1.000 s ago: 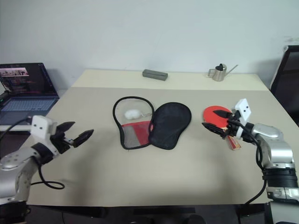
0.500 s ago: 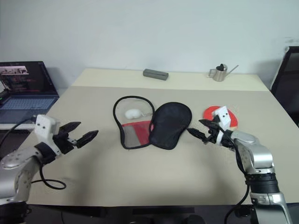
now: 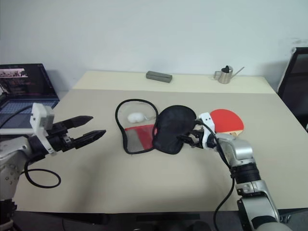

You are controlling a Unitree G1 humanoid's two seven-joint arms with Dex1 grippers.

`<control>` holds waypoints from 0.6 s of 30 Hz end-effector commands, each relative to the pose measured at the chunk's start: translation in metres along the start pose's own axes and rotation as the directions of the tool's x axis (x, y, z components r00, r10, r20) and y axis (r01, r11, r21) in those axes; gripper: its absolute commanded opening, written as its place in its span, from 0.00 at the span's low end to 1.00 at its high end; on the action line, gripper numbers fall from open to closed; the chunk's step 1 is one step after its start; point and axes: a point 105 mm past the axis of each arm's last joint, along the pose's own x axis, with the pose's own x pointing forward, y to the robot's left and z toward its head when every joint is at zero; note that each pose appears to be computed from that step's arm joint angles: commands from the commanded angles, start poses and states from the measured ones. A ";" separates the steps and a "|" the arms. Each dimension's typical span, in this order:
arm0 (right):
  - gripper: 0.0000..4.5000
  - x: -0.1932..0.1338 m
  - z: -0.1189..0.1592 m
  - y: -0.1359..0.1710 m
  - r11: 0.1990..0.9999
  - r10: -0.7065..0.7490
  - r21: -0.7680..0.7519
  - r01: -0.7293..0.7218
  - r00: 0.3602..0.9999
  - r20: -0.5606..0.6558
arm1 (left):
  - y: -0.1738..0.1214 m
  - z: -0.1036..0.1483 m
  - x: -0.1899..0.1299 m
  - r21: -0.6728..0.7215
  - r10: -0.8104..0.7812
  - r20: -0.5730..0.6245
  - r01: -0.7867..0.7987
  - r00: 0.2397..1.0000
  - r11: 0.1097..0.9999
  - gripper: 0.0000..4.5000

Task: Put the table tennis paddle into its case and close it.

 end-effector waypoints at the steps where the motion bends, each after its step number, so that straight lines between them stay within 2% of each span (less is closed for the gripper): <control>1: 1.00 0.006 0.010 -0.010 0.997 -0.066 -0.026 0.067 0.997 0.025 | 0.003 0.011 -0.003 0.042 0.000 0.019 -0.001 1.000 0.999 1.00; 3: 1.00 0.009 0.009 -0.016 0.994 -0.100 -0.033 0.100 0.995 0.025 | 0.005 0.011 -0.003 0.044 0.005 0.018 -0.006 1.000 0.999 1.00; 12: 1.00 0.012 0.010 -0.015 0.997 -0.080 -0.021 0.080 0.996 0.029 | 0.011 0.003 -0.008 0.044 0.041 0.002 -0.041 0.999 0.998 1.00; 18: 1.00 0.028 0.018 0.010 1.000 -0.001 -0.004 0.001 0.999 0.050 | 0.012 -0.001 -0.008 0.049 0.048 -0.007 -0.047 0.999 0.998 1.00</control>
